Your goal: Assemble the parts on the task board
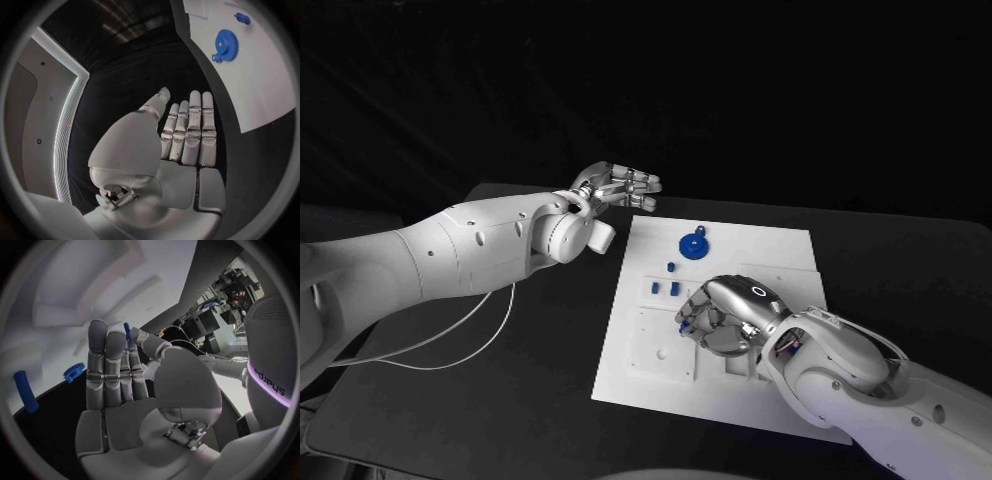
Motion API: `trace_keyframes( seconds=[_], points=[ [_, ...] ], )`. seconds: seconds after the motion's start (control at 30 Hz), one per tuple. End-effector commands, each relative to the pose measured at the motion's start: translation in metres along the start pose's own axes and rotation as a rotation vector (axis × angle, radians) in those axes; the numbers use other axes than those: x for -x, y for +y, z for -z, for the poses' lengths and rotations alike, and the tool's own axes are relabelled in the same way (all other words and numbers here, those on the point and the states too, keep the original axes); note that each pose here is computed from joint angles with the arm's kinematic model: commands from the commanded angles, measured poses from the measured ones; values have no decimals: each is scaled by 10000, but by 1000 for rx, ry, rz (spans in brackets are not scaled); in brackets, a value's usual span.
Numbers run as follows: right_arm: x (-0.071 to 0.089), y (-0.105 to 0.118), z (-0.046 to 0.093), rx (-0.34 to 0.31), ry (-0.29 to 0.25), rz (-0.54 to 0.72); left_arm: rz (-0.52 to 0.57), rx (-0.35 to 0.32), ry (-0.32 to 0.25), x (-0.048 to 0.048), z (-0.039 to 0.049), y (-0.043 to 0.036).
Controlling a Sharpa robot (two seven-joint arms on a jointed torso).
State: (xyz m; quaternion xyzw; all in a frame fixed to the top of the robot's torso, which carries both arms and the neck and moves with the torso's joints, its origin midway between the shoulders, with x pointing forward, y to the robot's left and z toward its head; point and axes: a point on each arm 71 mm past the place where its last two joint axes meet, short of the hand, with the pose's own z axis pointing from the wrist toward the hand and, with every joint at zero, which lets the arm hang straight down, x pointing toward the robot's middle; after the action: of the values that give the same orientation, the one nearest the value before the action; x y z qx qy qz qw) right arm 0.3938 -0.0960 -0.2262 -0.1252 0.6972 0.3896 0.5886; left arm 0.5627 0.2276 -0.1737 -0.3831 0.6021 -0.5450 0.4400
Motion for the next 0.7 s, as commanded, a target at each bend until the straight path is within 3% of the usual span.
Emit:
trace_keyframes(
  seconds=[0.03, 0.7],
  points=[
    [-14, 23, 5, 18, 12, 16, 0, -11, 5, -9, -3, -11],
    [-43, 9, 14, 7, 27, 45, 2, -8, 11, -7, -1, -5]
  ],
)
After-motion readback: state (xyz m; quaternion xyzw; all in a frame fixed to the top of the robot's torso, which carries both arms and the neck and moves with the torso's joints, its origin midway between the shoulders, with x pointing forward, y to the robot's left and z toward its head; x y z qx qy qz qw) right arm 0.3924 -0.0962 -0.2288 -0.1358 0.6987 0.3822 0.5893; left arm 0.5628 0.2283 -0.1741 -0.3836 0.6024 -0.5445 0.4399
